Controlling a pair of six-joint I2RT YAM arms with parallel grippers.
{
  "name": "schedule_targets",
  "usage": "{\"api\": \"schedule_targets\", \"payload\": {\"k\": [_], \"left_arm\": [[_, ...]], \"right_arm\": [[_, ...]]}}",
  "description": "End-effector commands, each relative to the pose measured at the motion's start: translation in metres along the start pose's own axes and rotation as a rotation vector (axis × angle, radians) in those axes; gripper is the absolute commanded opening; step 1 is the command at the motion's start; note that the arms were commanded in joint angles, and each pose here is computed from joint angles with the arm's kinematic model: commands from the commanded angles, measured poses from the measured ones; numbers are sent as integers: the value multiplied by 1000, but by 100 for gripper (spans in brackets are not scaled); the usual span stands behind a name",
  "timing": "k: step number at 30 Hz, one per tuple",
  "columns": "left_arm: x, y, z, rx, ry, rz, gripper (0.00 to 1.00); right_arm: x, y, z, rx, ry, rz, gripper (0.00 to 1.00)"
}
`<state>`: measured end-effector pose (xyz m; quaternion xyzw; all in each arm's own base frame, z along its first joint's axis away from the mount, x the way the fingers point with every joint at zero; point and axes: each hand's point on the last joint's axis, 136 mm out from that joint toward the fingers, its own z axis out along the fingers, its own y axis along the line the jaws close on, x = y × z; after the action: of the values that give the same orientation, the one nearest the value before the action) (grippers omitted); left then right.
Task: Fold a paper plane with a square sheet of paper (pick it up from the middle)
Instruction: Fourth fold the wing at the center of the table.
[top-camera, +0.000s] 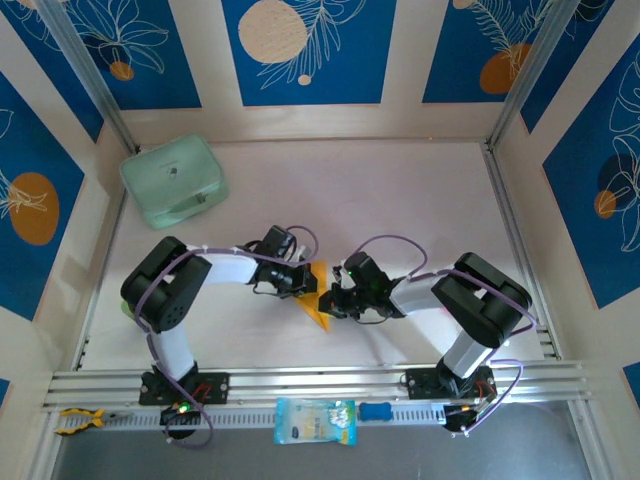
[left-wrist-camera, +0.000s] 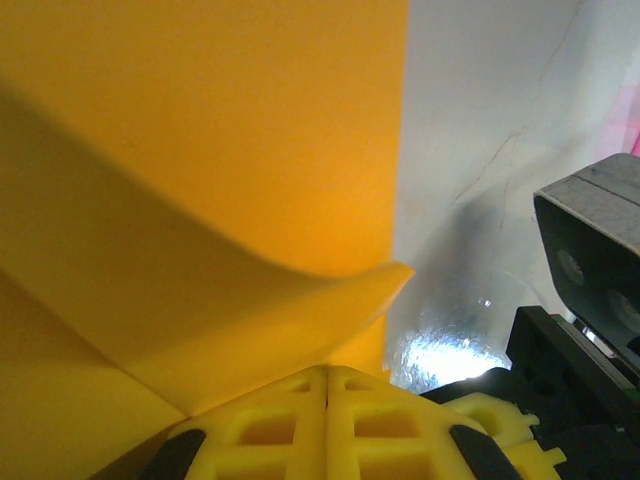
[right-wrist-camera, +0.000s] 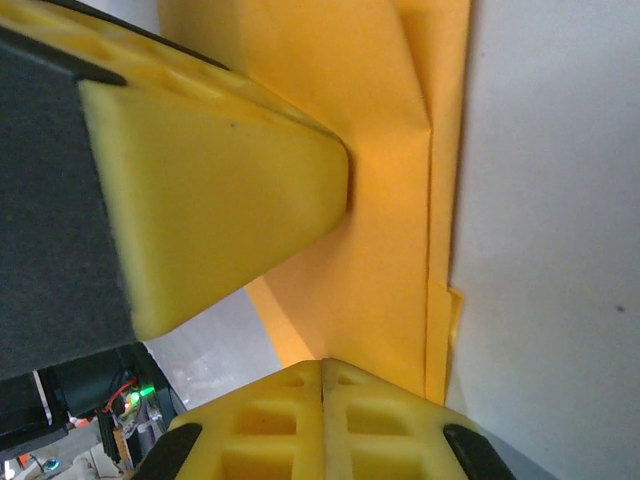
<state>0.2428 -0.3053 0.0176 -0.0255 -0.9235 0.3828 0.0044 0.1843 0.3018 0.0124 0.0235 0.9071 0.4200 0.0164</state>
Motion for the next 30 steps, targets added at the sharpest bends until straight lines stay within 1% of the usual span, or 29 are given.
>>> {"api": "schedule_targets", "payload": {"k": [1, 9, 19, 23, 27, 30], "left_arm": [[-10, 45, 0, -173, -43, -55, 2], [-43, 43, -13, -150, -104, -59, 3], [-82, 46, -23, -113, -147, -85, 5], [-91, 52, -25, -119, -152, -97, 6], [-100, 68, -33, -152, -172, -118, 6], [-107, 71, -39, -142, -190, -132, 6]], "right_arm": [[37, -65, -1, 238, 103, 103, 0], [41, -67, -2, 244, 114, 95, 0], [42, -69, -5, 237, 112, 97, 0], [42, -69, -5, 236, 110, 96, 0], [41, -68, -6, 232, 110, 92, 0], [42, -68, -6, 227, 114, 90, 0]]}}
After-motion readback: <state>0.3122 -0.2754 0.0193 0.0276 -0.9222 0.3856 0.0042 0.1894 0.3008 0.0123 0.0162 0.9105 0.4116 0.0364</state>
